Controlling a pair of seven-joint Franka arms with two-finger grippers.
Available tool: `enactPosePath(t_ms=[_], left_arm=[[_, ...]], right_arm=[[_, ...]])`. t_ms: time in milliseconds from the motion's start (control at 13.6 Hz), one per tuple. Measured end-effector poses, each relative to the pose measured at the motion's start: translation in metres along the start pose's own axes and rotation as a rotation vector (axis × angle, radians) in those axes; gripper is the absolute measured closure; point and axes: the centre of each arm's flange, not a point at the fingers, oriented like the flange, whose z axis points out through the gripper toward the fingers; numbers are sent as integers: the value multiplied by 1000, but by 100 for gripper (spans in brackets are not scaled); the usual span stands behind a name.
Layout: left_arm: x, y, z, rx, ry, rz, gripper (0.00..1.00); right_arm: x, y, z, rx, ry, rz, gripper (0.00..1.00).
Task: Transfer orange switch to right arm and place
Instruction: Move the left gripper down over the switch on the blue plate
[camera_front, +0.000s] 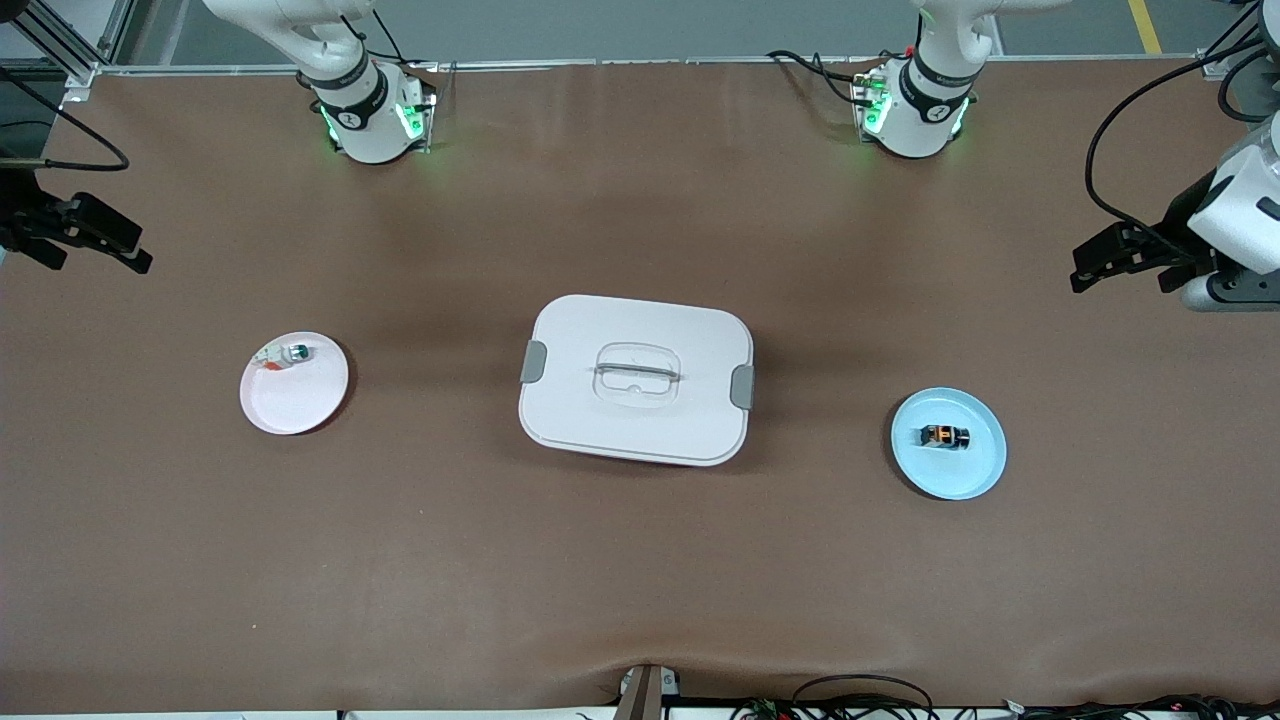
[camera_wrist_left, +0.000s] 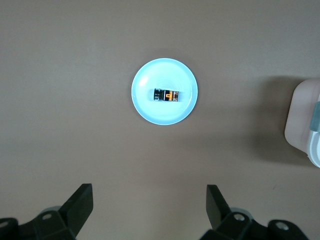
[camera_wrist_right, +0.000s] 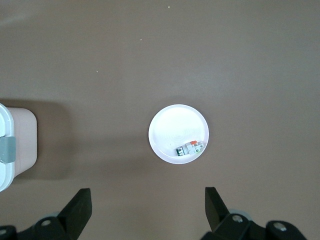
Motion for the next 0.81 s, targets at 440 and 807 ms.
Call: enactPosePath(t_ms=[440,807], left_arm=[[0,0,0,0,0,0,0],[4,-2,11,0,-23,-3,0]], right_arm=[[0,0,0,0,0,0,0],[0,0,0,-1,-1,0,0]])
